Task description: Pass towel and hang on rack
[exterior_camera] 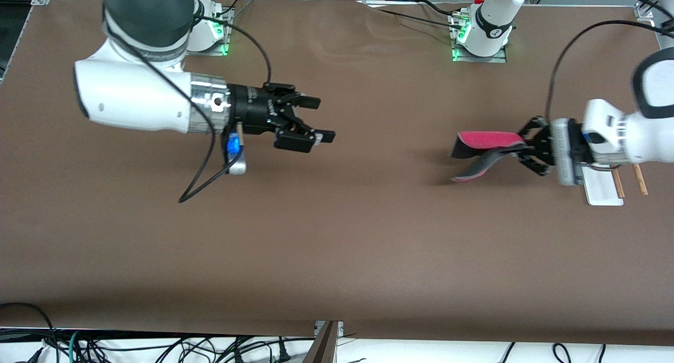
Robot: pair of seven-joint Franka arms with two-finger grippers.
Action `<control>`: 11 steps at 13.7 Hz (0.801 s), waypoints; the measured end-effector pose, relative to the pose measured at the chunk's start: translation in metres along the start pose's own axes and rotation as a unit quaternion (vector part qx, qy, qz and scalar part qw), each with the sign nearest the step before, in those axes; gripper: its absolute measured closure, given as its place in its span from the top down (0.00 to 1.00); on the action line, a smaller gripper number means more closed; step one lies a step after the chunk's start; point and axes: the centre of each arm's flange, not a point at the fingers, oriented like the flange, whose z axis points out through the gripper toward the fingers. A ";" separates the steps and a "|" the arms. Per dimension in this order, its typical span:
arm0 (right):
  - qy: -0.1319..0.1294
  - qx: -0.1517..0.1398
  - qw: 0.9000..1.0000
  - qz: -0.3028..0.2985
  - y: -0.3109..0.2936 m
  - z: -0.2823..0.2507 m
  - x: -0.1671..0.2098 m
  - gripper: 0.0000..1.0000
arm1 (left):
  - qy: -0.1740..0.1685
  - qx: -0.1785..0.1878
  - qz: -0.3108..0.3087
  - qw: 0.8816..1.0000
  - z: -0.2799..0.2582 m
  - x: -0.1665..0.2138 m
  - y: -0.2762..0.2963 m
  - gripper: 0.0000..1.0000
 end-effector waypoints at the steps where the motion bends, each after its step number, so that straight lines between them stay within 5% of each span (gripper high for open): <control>1: 0.015 -0.015 1.000 -0.017 0.003 -0.009 0.008 1.00 | -0.016 0.022 -0.016 1.000 -0.023 -0.027 -0.013 0.02; 6: 0.078 -0.115 0.983 -0.116 0.027 -0.061 0.025 1.00 | -0.073 0.074 -0.104 0.989 -0.084 -0.158 -0.056 0.02; 11: 0.150 -0.236 0.936 -0.215 0.056 -0.107 0.037 1.00 | -0.046 0.062 -0.223 0.972 -0.093 -0.336 -0.083 0.02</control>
